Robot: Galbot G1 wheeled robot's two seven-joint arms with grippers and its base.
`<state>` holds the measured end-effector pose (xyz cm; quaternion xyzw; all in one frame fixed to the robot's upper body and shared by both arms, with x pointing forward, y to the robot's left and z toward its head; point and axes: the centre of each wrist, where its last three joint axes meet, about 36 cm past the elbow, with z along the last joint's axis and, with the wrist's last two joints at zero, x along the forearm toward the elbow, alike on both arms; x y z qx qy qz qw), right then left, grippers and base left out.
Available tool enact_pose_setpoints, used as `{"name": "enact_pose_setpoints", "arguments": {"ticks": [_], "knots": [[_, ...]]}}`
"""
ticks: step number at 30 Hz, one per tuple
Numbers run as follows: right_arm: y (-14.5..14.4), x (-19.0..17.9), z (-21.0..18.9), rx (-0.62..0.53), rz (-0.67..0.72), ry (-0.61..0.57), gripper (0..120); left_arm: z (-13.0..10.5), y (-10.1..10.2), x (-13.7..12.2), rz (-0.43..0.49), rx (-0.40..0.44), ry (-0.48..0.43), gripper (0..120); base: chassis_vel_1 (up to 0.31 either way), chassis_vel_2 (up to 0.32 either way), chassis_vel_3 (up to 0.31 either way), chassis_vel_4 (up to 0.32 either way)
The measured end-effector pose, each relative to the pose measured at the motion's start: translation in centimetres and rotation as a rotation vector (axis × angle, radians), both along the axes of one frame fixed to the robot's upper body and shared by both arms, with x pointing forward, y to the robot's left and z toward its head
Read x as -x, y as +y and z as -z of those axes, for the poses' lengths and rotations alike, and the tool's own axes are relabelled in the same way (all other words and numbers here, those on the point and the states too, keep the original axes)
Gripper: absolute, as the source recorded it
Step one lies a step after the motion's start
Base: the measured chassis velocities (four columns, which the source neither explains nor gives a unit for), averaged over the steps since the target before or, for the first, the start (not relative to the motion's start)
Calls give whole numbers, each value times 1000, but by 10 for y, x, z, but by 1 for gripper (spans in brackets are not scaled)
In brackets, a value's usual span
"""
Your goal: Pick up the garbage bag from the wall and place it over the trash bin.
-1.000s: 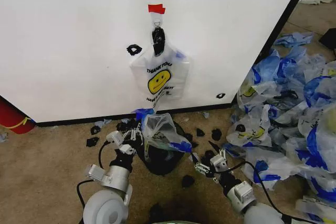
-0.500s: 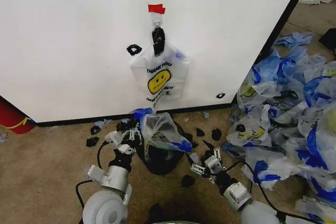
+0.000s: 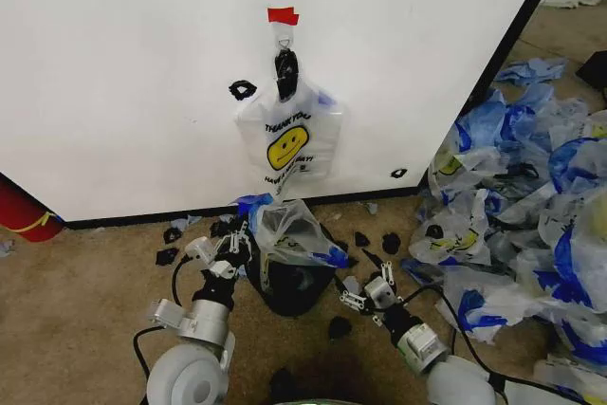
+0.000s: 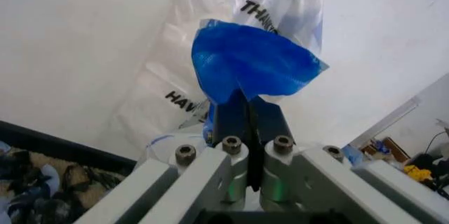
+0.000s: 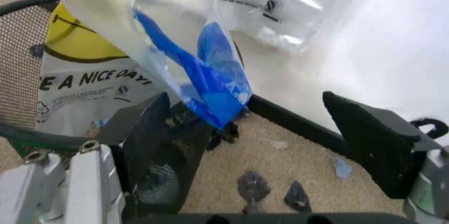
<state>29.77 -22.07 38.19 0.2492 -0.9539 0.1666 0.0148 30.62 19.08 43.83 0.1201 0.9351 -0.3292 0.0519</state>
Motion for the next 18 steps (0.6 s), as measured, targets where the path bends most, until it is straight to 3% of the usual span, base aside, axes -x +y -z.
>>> {"name": "enact_pose_setpoints", "arguments": {"ticks": [18], "knots": [[8,-14,7,0,-2,-19,83,1,0,3,-6,2,2,0,0,0,0,0]]}}
